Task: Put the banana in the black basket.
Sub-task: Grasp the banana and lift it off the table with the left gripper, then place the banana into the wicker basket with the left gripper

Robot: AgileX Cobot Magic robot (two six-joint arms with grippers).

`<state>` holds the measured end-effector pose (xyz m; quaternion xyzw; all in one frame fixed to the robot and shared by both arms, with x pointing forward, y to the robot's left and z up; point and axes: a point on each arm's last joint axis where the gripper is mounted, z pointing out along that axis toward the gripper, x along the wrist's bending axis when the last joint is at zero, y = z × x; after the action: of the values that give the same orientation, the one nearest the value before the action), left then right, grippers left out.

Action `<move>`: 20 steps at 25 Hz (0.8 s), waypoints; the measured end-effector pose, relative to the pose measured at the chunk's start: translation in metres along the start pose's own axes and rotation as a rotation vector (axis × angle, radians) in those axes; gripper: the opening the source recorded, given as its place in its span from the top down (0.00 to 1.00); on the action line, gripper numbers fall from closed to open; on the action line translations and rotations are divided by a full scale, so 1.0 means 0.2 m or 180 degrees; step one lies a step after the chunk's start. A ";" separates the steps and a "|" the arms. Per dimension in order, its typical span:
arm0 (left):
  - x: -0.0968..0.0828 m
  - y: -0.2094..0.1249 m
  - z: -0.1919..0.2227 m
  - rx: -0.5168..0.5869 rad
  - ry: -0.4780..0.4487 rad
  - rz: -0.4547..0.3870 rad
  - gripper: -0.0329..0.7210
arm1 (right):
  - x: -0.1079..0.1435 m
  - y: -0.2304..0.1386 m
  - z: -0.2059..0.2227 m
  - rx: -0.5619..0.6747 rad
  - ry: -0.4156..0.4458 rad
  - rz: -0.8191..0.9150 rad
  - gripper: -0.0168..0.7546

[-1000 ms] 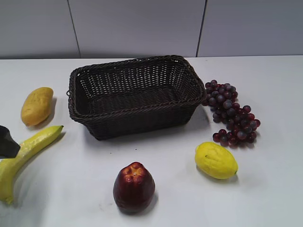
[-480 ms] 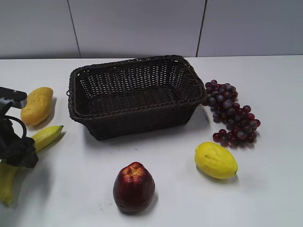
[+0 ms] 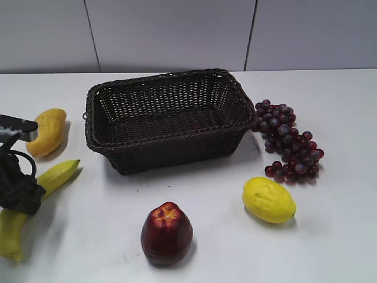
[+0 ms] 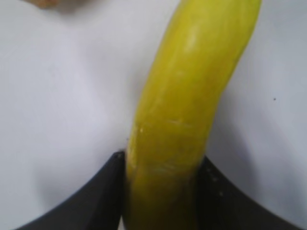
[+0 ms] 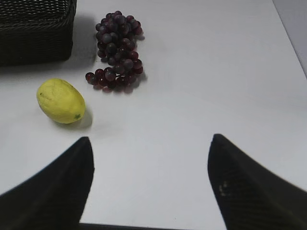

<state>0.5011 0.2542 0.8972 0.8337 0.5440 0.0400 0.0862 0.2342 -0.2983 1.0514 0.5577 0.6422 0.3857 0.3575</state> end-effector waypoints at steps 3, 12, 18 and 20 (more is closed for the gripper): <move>-0.02 -0.03 -0.05 0.0170 -0.0091 0.0011 0.55 | 0.00 0.00 0.00 0.0000 0.0000 0.0000 0.21; -0.03 0.06 -0.58 -0.0938 0.0251 0.0153 0.55 | 0.00 0.00 0.00 0.0000 0.0000 0.0000 0.21; 0.01 0.29 -0.95 -0.2213 0.0650 0.0191 0.55 | 0.00 0.00 0.00 0.0000 0.0000 0.0000 0.21; 0.02 0.36 -1.01 -0.2453 0.0715 0.0210 0.55 | 0.00 0.00 0.00 0.0000 0.0000 0.0000 0.21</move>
<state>0.5351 0.2490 1.1080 0.7478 0.4681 0.3347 0.3312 0.2342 -0.2983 1.0514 0.5577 0.6422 0.3857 0.3575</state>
